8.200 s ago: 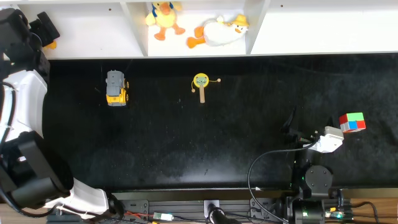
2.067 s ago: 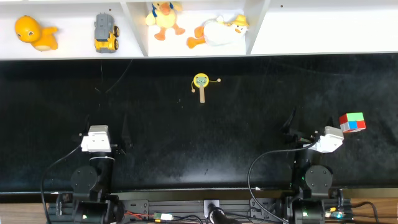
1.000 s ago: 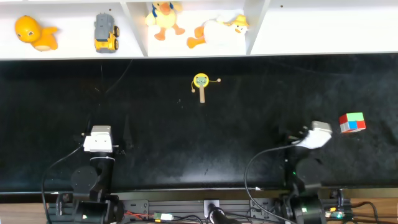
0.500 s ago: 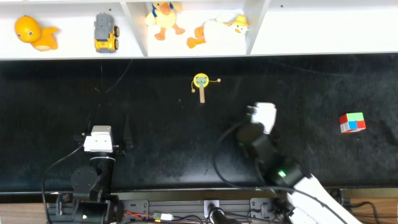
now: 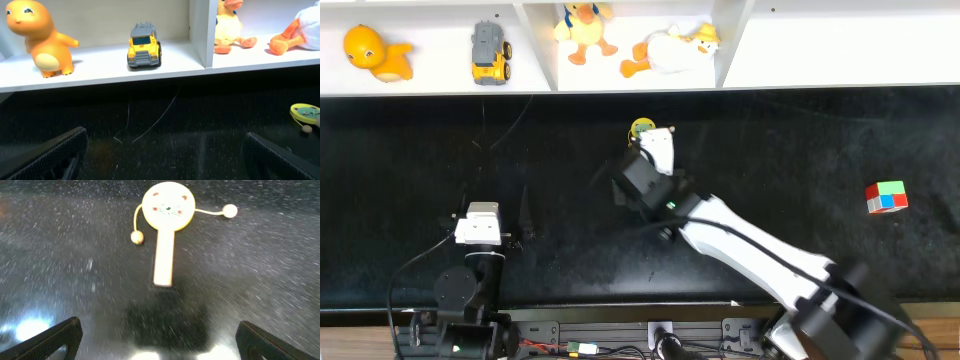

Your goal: Store Toys

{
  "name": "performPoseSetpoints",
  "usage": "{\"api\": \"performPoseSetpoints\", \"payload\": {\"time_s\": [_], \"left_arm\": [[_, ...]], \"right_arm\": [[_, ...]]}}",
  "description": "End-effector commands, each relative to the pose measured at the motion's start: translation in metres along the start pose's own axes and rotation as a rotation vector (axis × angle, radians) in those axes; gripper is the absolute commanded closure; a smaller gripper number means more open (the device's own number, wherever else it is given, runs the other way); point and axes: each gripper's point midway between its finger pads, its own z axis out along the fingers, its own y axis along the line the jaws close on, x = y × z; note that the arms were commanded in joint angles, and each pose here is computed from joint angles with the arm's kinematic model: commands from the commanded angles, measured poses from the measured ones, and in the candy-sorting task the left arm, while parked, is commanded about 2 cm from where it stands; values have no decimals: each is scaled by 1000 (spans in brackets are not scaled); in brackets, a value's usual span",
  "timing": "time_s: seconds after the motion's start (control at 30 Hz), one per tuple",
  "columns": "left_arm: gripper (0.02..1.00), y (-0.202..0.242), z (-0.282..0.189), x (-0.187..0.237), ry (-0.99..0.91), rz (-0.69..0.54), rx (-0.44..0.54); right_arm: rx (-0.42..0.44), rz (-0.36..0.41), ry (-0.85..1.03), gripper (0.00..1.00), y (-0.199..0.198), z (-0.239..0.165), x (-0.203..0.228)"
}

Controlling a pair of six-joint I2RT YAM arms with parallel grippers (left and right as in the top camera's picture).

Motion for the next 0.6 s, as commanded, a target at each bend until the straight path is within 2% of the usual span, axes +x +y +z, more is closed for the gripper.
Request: {"api": "performPoseSetpoints", "payload": {"time_s": [0.03,0.33,0.6], "left_arm": [[20,-2,0,-1,-8,19,8],[20,-2,0,-1,-8,19,8],[20,-2,0,-1,-8,19,8]], "right_arm": [[3,21,8,5,18,15,-11],[84,7,43,7,15,45,-12],[169,4,14,3,-6,45,-19]]}}
